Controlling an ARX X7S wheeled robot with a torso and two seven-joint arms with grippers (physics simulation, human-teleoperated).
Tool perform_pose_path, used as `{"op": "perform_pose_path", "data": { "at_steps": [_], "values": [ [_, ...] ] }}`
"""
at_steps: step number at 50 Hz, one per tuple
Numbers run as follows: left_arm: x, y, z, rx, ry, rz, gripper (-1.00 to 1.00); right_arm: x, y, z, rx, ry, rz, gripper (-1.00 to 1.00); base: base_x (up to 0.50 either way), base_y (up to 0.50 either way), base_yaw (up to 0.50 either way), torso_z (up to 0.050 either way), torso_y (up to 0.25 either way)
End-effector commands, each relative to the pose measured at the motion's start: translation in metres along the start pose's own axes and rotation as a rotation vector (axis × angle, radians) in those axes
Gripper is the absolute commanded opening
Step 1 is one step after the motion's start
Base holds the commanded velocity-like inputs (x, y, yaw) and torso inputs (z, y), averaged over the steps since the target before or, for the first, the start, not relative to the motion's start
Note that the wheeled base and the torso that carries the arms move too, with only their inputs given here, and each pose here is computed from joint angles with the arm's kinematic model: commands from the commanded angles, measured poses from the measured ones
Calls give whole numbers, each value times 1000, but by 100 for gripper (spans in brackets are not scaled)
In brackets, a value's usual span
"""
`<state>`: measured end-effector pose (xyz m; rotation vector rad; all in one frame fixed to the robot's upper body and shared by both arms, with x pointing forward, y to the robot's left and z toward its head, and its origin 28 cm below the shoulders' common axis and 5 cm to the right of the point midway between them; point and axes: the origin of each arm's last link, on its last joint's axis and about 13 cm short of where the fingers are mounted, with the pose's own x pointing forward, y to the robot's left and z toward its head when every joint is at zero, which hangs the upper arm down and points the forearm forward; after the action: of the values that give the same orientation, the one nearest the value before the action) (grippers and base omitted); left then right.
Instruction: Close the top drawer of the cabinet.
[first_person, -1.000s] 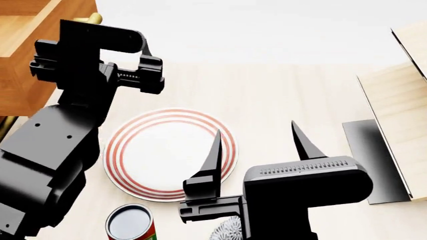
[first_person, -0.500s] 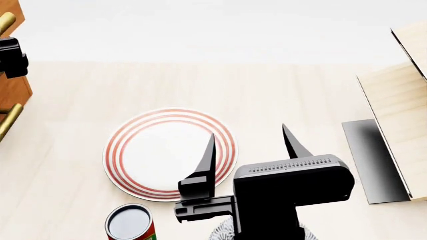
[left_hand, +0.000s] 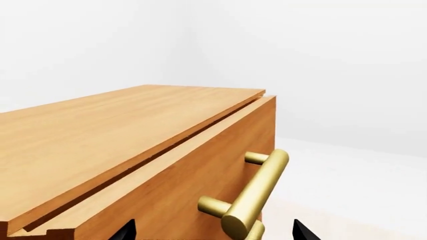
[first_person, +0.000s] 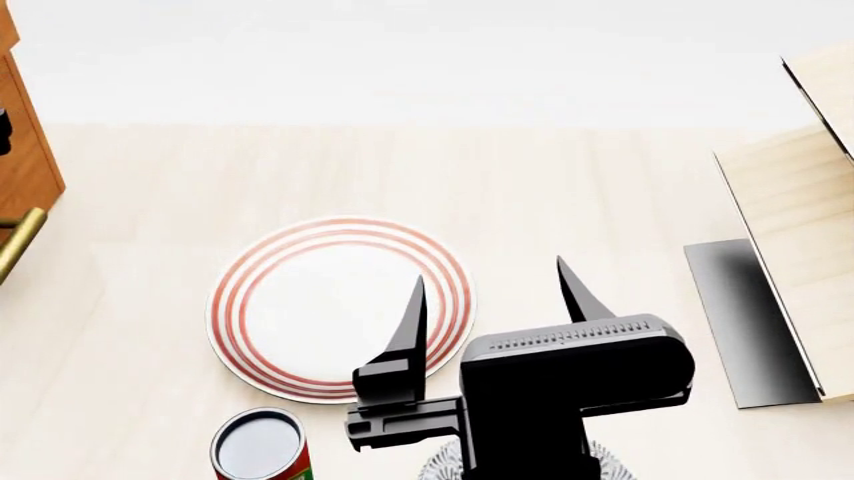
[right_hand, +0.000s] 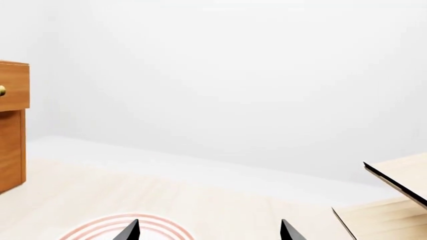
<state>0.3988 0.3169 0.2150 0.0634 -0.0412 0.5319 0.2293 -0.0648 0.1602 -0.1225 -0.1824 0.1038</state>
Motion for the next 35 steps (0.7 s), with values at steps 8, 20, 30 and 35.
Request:
{"op": "perform_pose_path", "data": {
  "at_steps": [8,20,30,35],
  "values": [
    [8,34,-7,5,40,174,100,1,0,-6,1,16,-1,100,0,0,0,0,0],
    [2,44,-7,8,40,195,100,2,1,-5,-2,15,8,100,0,0,0,0,0],
    [1,41,-5,10,29,173,100,1,1,-5,0,16,6,100,0,0,0,0,0],
    [2,41,-6,14,30,173,100,2,1,-5,0,17,6,100,0,0,0,0,0]
  ]
}}
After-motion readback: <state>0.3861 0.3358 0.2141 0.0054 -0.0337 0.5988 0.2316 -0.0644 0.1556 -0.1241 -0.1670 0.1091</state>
